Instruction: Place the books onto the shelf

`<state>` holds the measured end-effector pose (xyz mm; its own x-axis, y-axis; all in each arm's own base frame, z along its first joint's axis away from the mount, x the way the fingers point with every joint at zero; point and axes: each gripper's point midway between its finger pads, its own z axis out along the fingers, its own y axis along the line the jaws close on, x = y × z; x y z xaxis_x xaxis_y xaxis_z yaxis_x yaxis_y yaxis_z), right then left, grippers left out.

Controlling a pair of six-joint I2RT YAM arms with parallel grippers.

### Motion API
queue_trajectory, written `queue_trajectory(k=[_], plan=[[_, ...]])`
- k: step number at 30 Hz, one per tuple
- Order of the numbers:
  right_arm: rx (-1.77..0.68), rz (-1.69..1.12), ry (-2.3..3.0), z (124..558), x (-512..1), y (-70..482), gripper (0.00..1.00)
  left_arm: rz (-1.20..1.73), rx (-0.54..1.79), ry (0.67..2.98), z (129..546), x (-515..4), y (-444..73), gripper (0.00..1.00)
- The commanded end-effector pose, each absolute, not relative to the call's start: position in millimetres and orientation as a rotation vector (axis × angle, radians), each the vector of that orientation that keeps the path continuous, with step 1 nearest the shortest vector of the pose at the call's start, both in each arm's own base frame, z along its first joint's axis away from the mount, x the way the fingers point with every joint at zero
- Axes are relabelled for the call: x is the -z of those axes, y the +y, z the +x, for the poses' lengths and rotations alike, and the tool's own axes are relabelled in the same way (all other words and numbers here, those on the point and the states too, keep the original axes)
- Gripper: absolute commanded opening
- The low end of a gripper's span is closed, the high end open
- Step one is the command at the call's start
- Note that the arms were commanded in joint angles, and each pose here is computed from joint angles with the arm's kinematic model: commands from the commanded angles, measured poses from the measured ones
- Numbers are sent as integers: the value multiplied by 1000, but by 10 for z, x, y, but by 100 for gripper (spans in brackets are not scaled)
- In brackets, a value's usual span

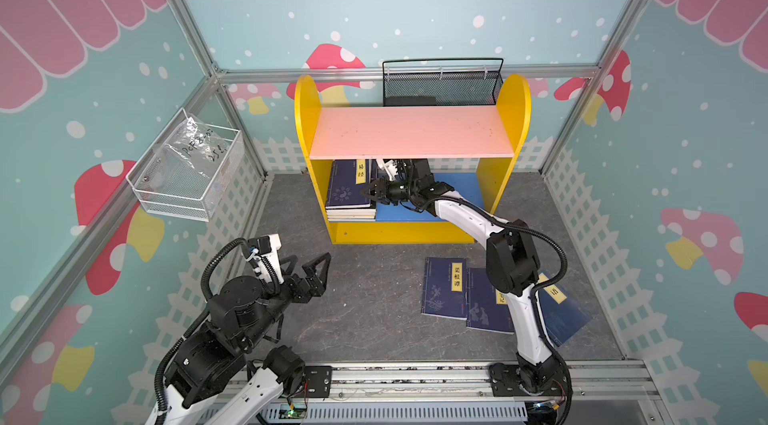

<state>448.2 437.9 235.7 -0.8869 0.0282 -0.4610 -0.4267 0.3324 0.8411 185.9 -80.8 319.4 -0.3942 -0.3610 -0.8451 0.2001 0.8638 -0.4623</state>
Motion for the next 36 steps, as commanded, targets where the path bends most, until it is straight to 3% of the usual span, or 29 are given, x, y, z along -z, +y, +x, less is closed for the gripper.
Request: queue_trajectory(k=[1,23,32,36], plan=[[-1575,-472,2033,4378,-3013,4361,18,-123,603,1887,1892,-3163,-823,99],[-1593,-508,2008,4317,-3098,4429,15,-124,604,1889,1895,-3146,-825,99],[-1581,-481,2006,4364,-3103,4423,35,-125,604,1886,1888,-3146,-819,99],[-1572,-473,2011,4370,-3095,4419,37,-124,603,1887,1889,-3140,-820,99]])
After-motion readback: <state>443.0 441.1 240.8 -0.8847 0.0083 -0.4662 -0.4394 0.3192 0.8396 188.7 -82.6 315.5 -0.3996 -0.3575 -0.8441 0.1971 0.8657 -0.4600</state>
